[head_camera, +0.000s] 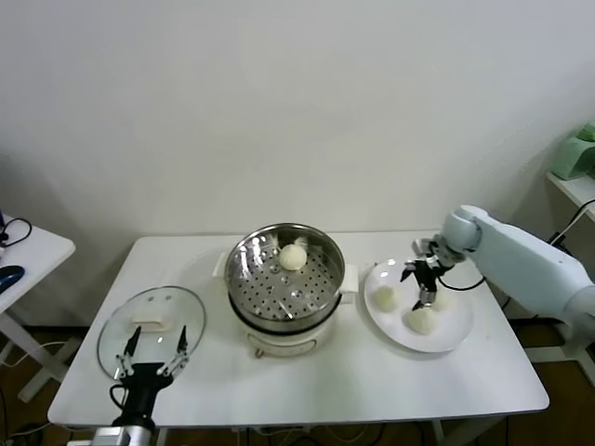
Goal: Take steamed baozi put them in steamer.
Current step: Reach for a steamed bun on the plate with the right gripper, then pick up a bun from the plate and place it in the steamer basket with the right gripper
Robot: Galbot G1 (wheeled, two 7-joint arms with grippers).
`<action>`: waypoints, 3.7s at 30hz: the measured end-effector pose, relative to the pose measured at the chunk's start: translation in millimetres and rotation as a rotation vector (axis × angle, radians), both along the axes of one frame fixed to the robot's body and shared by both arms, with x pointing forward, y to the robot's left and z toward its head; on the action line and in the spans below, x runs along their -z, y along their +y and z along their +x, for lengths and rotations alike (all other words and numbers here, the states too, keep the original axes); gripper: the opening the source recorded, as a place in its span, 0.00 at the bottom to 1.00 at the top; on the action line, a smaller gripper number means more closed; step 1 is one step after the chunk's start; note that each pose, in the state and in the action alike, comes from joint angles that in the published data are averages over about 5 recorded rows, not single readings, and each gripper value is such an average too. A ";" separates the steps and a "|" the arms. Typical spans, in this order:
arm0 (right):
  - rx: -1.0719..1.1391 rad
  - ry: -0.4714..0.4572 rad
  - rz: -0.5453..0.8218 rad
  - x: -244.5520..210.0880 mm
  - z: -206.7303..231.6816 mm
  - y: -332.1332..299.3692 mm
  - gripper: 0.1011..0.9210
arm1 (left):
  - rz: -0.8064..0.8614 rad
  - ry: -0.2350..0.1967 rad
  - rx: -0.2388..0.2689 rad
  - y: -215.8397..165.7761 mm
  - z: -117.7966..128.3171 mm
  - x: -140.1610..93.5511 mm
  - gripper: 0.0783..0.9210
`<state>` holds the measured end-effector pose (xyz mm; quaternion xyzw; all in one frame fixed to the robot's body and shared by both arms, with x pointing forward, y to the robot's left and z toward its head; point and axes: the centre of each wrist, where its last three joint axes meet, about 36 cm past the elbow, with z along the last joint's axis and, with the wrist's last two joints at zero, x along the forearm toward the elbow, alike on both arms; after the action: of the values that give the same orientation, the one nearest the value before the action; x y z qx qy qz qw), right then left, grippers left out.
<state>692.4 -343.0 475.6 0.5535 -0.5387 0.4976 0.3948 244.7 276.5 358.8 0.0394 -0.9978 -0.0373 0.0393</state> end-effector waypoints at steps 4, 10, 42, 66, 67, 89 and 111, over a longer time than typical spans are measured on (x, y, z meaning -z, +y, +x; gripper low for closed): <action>0.008 0.000 0.006 10.1 2.7 6.2 0.88 | -0.001 -0.001 0.000 0.0 1.3 0.6 0.88; 0.017 -0.010 0.014 20.6 5.9 12.6 0.88 | -0.002 0.001 0.001 -0.3 1.7 1.4 0.88; 0.040 -0.005 0.029 35.4 11.9 22.1 0.75 | -0.005 0.004 -0.004 -0.6 1.1 2.6 0.88; 0.092 -0.085 0.144 -94.9 43.3 17.8 0.75 | -0.003 -0.005 -0.003 -1.9 -0.5 -3.8 0.88; 0.092 -0.090 0.154 -107.5 45.5 20.5 0.75 | -0.003 -0.005 -0.002 -2.2 -0.4 -4.0 0.88; -0.023 -0.015 0.310 -222.3 51.8 196.8 0.74 | 0.001 -0.029 0.019 -5.8 2.9 -15.7 0.88; -0.119 0.118 0.233 -120.8 30.1 310.2 0.74 | 0.003 -0.036 0.022 -5.5 2.2 -19.2 0.88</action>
<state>722.4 -32.8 596.4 0.6548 -0.5349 0.4210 0.3285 246.9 271.1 378.0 0.0294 -0.9986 -0.0387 0.0210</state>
